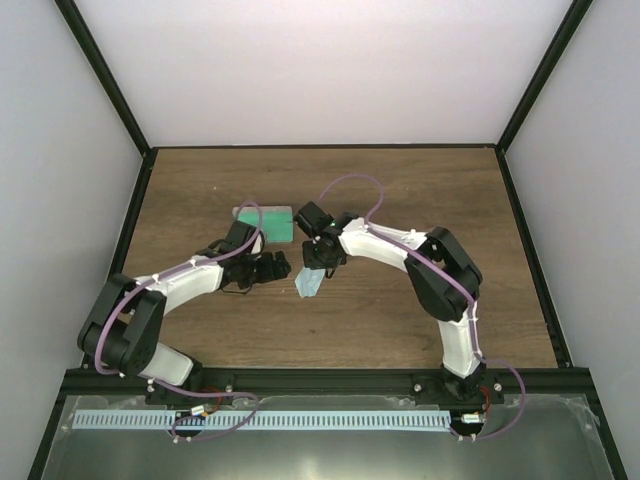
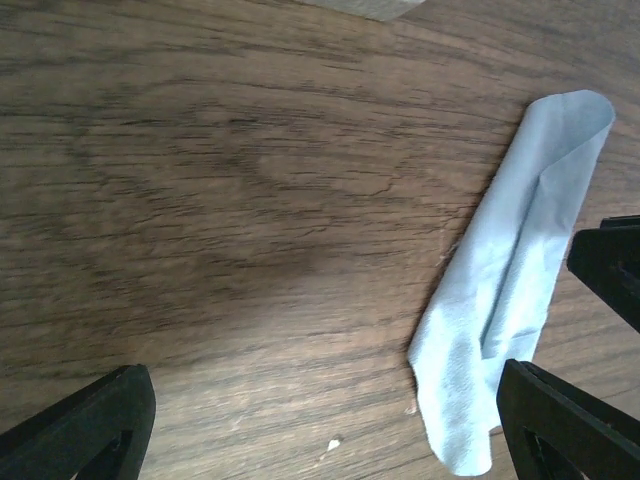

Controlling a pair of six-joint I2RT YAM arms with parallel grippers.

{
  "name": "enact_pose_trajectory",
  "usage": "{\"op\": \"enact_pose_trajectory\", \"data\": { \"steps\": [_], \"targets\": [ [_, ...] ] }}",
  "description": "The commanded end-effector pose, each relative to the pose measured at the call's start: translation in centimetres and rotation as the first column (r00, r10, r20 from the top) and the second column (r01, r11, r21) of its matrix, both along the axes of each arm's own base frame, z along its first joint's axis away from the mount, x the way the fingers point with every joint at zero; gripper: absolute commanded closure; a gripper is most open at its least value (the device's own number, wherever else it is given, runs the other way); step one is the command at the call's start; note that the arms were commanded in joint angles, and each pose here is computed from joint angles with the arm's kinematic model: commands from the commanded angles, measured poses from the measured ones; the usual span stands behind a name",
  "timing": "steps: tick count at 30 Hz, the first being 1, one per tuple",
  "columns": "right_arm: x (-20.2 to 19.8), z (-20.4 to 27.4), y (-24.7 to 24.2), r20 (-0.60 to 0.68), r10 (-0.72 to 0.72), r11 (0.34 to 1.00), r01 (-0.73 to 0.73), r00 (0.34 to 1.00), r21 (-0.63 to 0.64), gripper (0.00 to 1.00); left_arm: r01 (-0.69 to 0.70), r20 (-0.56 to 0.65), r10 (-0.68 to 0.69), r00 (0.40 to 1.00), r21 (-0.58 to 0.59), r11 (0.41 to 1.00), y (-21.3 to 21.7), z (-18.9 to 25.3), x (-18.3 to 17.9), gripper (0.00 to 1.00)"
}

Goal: Organize the sunglasses
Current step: Adjust the glasses cleaning cloth at the center of the board.

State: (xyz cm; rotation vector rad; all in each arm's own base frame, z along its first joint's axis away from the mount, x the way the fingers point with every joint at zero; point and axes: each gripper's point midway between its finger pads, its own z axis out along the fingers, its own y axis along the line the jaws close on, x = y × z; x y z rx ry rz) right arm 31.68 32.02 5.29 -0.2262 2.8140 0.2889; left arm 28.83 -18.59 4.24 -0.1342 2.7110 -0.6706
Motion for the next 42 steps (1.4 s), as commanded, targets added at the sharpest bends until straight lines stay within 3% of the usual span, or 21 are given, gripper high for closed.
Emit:
{"op": "enact_pose_trajectory", "data": {
  "steps": [1, 7, 13, 27, 29, 31, 36, 39, 42],
  "targets": [
    [0.3, -0.1, 1.1, 0.002, 0.034, 0.999, -0.034, 0.999, -0.006, 0.8, -0.014, -0.003, 0.014, 1.0, 0.044, 0.999, 1.6, -0.1, -0.8, 0.04],
    [-0.4, -2.1, 0.7, -0.037, 0.048, 0.998, -0.05, 0.998, -0.039, 0.83, -0.012, -0.002, 0.013, 1.0, 0.053, 0.999, 2.1, -0.3, -1.1, 0.04],
    [-0.7, -2.4, 0.7, -0.047, 0.055, 0.998, -0.057, 0.997, -0.035, 0.99, -0.005, 0.0, 0.005, 1.0, 0.06, 0.998, 2.2, -0.3, -1.1, 0.04],
    [-1.0, 1.8, -0.3, 0.026, 0.03, 1.0, -0.03, 0.999, 0.008, 0.99, -0.002, -0.001, 0.002, 1.0, 0.055, 0.998, 2.2, -0.5, -1.2, 0.03],
    [-1.0, 1.3, -0.4, 0.019, 0.035, 0.999, -0.035, 0.999, -0.006, 0.81, -0.001, -0.001, 0.002, 1.0, 0.053, 0.999, 2.1, -0.6, -1.2, 0.03],
    [-1.0, 0.6, -0.3, 0.006, 0.041, 0.999, -0.041, 0.999, -0.016, 0.73, -0.001, -0.002, 0.001, 1.0, 0.051, 0.999, 2.1, -0.6, -1.1, 0.03],
    [-0.4, -1.4, 0.5, -0.017, 0.05, 0.998, -0.05, 0.999, -0.035, 0.73, -0.002, -0.004, 0.002, 1.0, 0.056, 0.998, 2.3, -0.5, -1.4, 0.03],
    [-0.4, -2.5, 0.8, -0.036, 0.054, 0.998, -0.055, 0.998, -0.044, 0.85, -0.002, -0.002, 0.003, 1.0, 0.067, 0.998, 2.6, -0.5, -1.8, 0.03],
    [-0.7, -3.1, 0.8, -0.049, 0.06, 0.997, -0.063, 0.997, -0.044, 0.87, -0.003, -0.005, 0.003, 1.0, 0.075, 0.997, 2.9, -0.6, -2.3, 0.03]
  ]
}}
